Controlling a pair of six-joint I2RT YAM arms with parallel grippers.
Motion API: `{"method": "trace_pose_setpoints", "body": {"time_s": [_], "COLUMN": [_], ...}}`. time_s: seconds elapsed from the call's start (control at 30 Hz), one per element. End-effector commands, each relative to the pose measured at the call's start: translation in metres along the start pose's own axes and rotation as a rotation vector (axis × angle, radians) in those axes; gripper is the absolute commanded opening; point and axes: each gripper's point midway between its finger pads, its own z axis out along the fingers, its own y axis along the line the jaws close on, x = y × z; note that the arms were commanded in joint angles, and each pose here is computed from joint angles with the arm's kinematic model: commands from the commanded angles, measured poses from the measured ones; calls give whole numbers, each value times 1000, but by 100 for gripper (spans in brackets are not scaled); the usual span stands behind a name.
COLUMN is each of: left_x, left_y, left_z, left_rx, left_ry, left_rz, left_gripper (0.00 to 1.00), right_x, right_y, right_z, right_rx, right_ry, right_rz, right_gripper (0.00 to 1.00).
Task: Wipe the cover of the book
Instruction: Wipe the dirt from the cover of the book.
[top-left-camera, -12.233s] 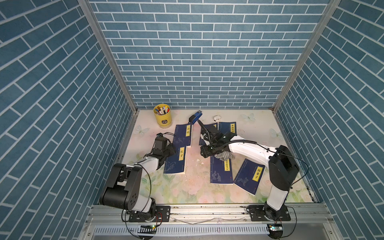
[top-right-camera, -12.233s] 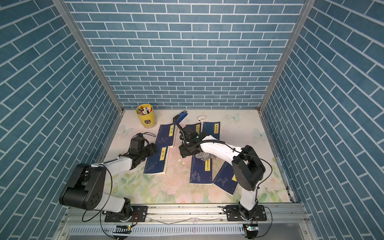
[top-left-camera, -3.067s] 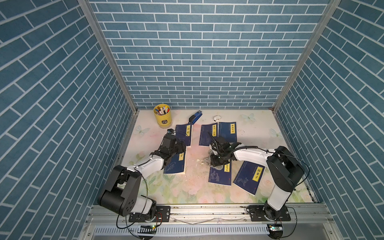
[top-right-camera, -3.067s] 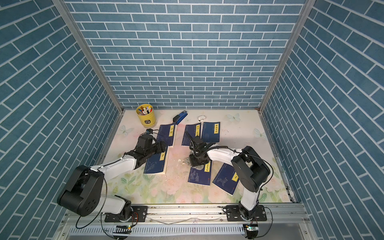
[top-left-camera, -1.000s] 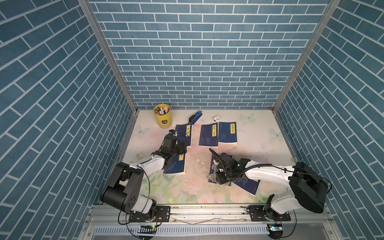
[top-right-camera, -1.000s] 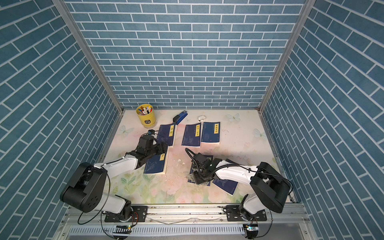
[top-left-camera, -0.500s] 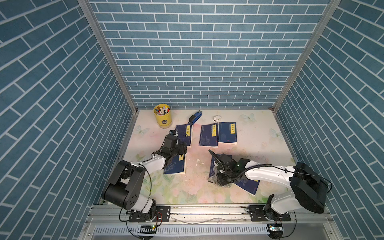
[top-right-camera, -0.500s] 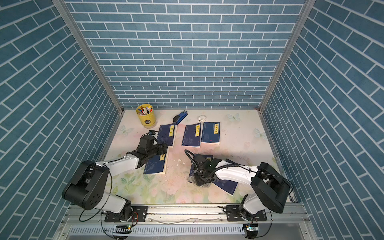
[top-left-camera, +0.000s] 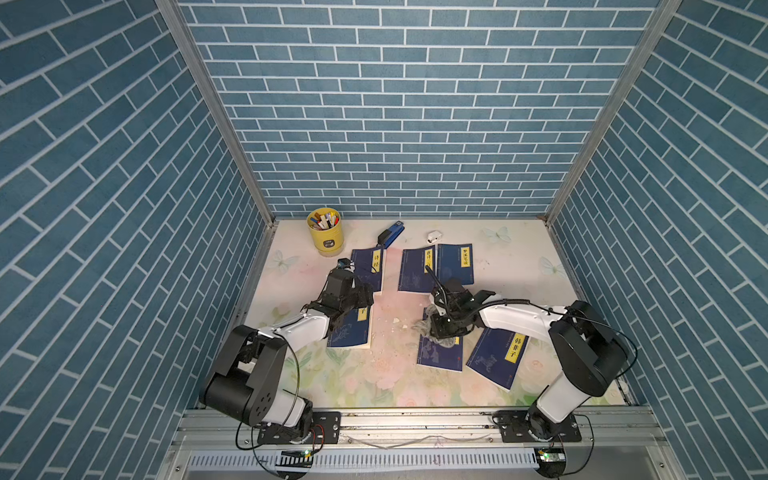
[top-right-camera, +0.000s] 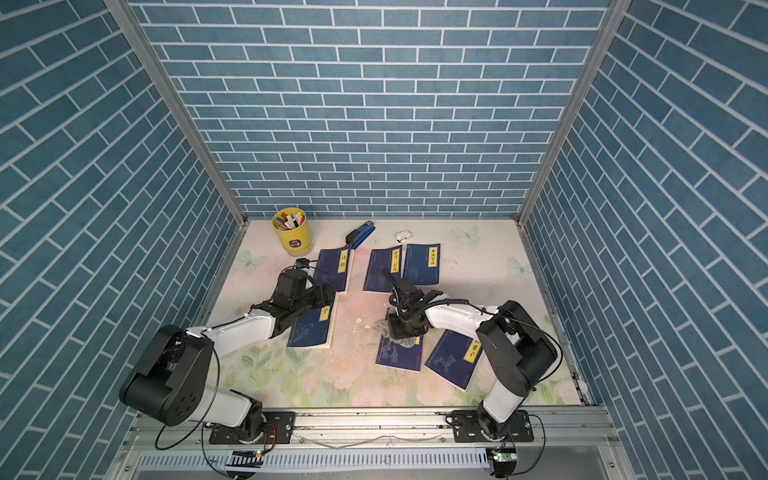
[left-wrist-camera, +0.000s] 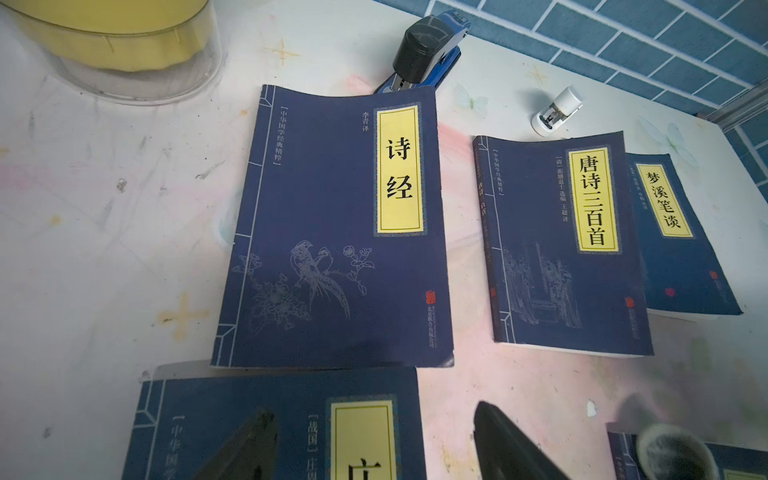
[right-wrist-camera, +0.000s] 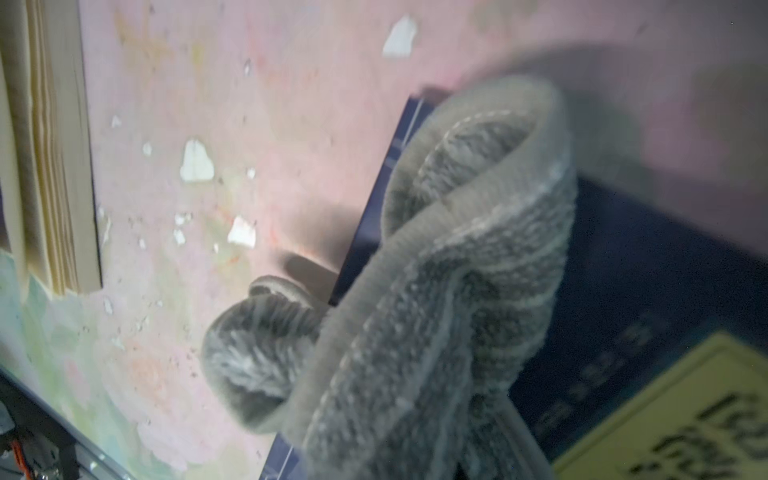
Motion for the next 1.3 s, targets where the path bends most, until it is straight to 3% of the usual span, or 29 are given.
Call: {"method": "trace_pose_setpoints", "body": {"time_s": [0.0, 0.17, 0.6, 0.73, 1.0, 1.27], "left_x": [-7, -12, -12, -10, -6, 4], "left_y": [-5, -8, -17, -21, -26, -43], "left_z": [-4, -4, 11, 16, 15, 15], "left_rx": [7, 21, 60, 66, 78, 113], "left_ry": [-13, -25, -13, 0, 4, 21], "left_rz": [13, 2, -13, -3, 1, 20], "left_gripper": [79, 79, 79, 80, 79, 79], "right_x": [18, 13, 119, 129, 116, 50], "right_y": [-46, -43, -40, -50, -89, -106], "right_z": [25, 29, -4, -17, -27, -24], "right_rx": [174, 157, 252, 287, 353, 355], "right_ry": [112, 115, 171, 154, 107, 4], "right_rz": [-33, -19, 81, 126, 223, 227], "right_gripper": [19, 19, 18, 18, 18, 18]}}
